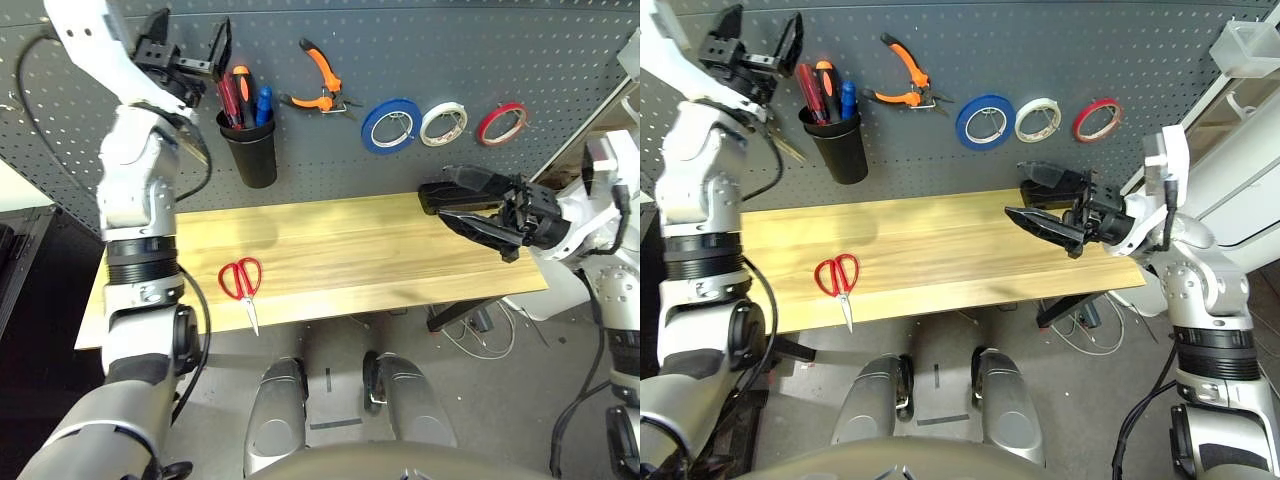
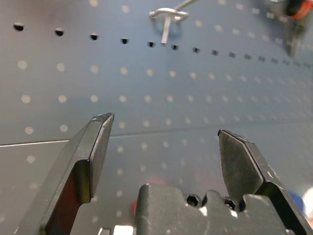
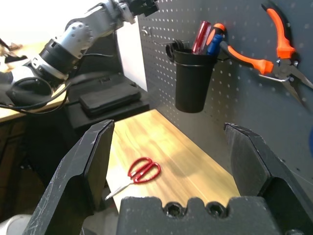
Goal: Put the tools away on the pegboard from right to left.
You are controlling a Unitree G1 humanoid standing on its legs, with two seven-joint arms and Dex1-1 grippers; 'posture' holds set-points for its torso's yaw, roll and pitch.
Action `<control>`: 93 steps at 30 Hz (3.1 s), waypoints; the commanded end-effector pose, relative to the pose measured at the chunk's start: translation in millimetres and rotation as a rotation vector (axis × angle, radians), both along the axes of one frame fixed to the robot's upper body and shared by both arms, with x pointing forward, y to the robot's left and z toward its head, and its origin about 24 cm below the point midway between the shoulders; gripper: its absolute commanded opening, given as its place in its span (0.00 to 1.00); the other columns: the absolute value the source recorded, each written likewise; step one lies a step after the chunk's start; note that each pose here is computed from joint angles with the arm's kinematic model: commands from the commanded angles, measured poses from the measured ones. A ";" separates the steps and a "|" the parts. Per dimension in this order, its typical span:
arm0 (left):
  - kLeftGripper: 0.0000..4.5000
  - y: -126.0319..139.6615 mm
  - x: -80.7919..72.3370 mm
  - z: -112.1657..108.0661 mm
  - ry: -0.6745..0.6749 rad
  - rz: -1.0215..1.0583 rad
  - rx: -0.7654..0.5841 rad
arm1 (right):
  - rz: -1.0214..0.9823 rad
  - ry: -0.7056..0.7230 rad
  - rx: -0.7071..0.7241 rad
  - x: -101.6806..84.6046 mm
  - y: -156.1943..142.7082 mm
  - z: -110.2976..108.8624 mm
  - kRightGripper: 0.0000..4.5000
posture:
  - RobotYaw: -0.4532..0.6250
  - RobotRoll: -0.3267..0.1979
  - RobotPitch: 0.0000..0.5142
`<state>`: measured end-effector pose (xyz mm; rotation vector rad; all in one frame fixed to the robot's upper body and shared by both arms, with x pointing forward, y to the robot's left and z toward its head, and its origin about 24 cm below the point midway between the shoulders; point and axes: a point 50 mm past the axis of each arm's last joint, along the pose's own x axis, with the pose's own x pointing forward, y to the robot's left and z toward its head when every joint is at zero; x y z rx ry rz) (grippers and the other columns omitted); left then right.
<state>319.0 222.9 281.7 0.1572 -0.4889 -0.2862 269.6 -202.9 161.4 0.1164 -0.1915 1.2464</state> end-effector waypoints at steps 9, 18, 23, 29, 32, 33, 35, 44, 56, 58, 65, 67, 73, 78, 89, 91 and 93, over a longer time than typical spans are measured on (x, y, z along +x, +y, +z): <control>1.00 2.6 -59.2 -5.1 0.239 -0.247 0.099 | 0.027 0.068 -0.153 9.8 8.6 -30.2 1.00 | 0.52 0.62 0.24; 1.00 -15.3 -95.3 -64.3 0.616 -0.425 0.064 | 0.080 0.081 -0.241 -4.0 29.3 -50.7 1.00 | 0.52 0.62 0.33; 1.00 -6.3 -102.6 -120.0 0.830 -0.293 0.058 | 0.079 0.056 -0.272 -10.6 38.3 -60.1 1.00 | 0.50 0.62 0.34; 1.00 2.9 -85.0 -181.9 0.961 -0.062 0.087 | 0.071 -0.033 -0.294 -12.6 47.3 -64.5 1.00 | 0.47 0.62 0.36; 1.00 2.2 -67.6 -194.4 0.964 0.009 0.065 | 0.087 -0.055 -0.298 -15.8 51.3 -65.1 1.00 | 0.46 0.62 0.37; 1.00 2.5 -63.8 -198.0 0.969 0.030 0.062 | 0.093 -0.058 -0.297 -17.2 52.6 -65.0 1.00 | 0.46 0.62 0.37; 1.00 6.5 -59.6 -207.2 1.001 0.084 0.037 | 0.105 -0.066 -0.298 -20.3 55.3 -64.4 1.00 | 0.44 0.62 0.39; 1.00 23.3 -49.0 -237.0 1.100 0.248 -0.047 | 0.149 -0.077 -0.273 -35.1 70.8 -61.8 1.00 | 0.40 0.62 0.45; 1.00 38.0 -47.0 -256.2 1.133 0.330 -0.044 | 0.151 -0.068 -0.242 -37.1 72.8 -58.4 1.00 | 0.38 0.62 0.46; 1.00 39.4 -47.1 -261.2 1.145 0.334 -0.039 | 0.152 -0.073 -0.237 -37.0 73.4 -57.3 1.00 | 0.38 0.62 0.46; 1.00 46.5 -48.5 -273.2 1.163 0.370 -0.028 | 0.149 -0.078 -0.212 -37.4 74.4 -52.6 1.00 | 0.37 0.62 0.48; 1.00 46.9 -50.0 -275.8 1.173 0.374 -0.024 | 0.150 -0.078 -0.211 -38.4 74.5 -52.3 1.00 | 0.37 0.62 0.48; 1.00 51.6 -54.5 -282.2 1.173 0.407 -0.007 | 0.150 -0.065 -0.197 -42.8 73.9 -52.1 1.00 | 0.36 0.62 0.50; 1.00 50.8 -53.0 -284.4 1.173 0.417 -0.005 | 0.147 -0.060 -0.197 -44.8 72.6 -51.3 1.00 | 0.35 0.62 0.51; 1.00 51.9 -49.9 -293.0 1.186 0.454 0.002 | 0.129 -0.056 -0.196 -45.6 69.0 -48.6 1.00 | 0.33 0.62 0.53; 1.00 52.4 -47.1 -293.4 1.186 0.458 0.001 | 0.125 -0.054 -0.197 -46.3 68.5 -48.6 1.00 | 0.33 0.62 0.53; 1.00 53.6 -45.3 -294.5 1.186 0.466 0.001 | 0.123 -0.053 -0.197 -47.2 68.3 -48.3 1.00 | 0.32 0.62 0.54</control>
